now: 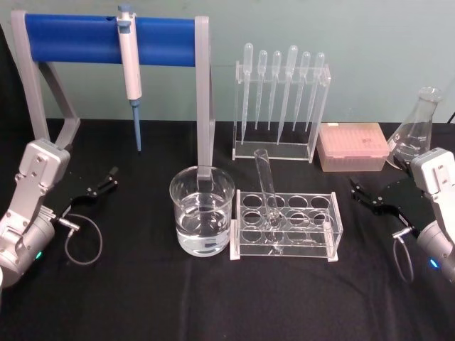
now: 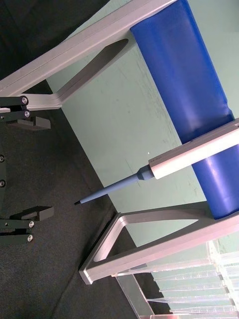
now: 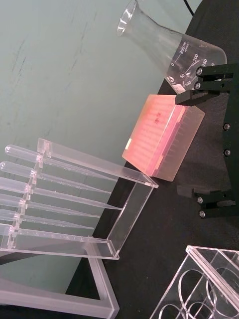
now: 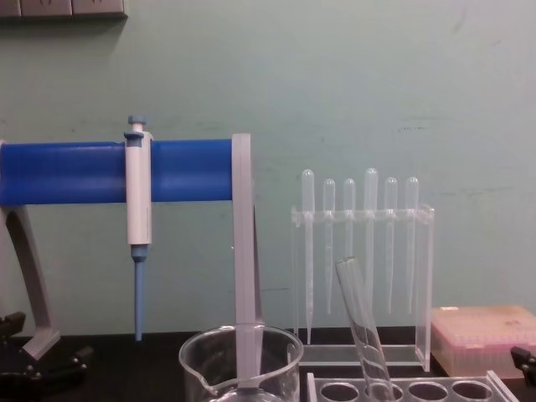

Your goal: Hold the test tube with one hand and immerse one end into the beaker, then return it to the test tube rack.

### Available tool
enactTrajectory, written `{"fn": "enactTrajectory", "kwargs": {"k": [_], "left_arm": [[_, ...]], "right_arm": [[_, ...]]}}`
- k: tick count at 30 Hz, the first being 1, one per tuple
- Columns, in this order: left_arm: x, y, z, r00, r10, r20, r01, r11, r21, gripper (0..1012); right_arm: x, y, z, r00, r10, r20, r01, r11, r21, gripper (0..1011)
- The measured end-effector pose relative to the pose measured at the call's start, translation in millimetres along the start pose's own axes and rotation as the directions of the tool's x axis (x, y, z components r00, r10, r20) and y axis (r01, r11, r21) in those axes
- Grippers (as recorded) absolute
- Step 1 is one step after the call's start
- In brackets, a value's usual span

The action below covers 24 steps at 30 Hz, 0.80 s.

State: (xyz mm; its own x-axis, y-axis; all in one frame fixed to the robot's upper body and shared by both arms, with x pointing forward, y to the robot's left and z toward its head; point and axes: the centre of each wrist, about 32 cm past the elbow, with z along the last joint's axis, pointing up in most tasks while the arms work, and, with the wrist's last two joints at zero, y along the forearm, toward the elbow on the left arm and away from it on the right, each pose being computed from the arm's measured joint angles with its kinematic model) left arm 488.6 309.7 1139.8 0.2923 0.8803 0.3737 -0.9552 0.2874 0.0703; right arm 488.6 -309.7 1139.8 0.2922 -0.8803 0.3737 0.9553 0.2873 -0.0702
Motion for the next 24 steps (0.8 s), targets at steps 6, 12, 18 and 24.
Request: {"fn": "enactTrajectory", "kwargs": {"k": [6, 12, 18, 24], "left_arm": [[0.0, 0.0, 0.0, 1.0, 0.0, 0.0, 0.0, 1.0, 0.0, 1000], [0.0, 0.0, 0.0, 1.0, 0.0, 0.0, 0.0, 1.0, 0.0, 1000], [0.0, 0.0, 0.0, 1.0, 0.0, 0.0, 0.0, 1.0, 0.0, 1000], [0.0, 0.0, 0.0, 1.0, 0.0, 0.0, 0.0, 1.0, 0.0, 1000]], "right_arm": [[0.0, 0.0, 0.0, 1.0, 0.0, 0.0, 0.0, 1.0, 0.0, 1002], [0.0, 0.0, 0.0, 1.0, 0.0, 0.0, 0.0, 1.0, 0.0, 1002], [0.0, 0.0, 0.0, 1.0, 0.0, 0.0, 0.0, 1.0, 0.0, 1002], [0.0, 0.0, 0.0, 1.0, 0.0, 0.0, 0.0, 1.0, 0.0, 1002]]}}
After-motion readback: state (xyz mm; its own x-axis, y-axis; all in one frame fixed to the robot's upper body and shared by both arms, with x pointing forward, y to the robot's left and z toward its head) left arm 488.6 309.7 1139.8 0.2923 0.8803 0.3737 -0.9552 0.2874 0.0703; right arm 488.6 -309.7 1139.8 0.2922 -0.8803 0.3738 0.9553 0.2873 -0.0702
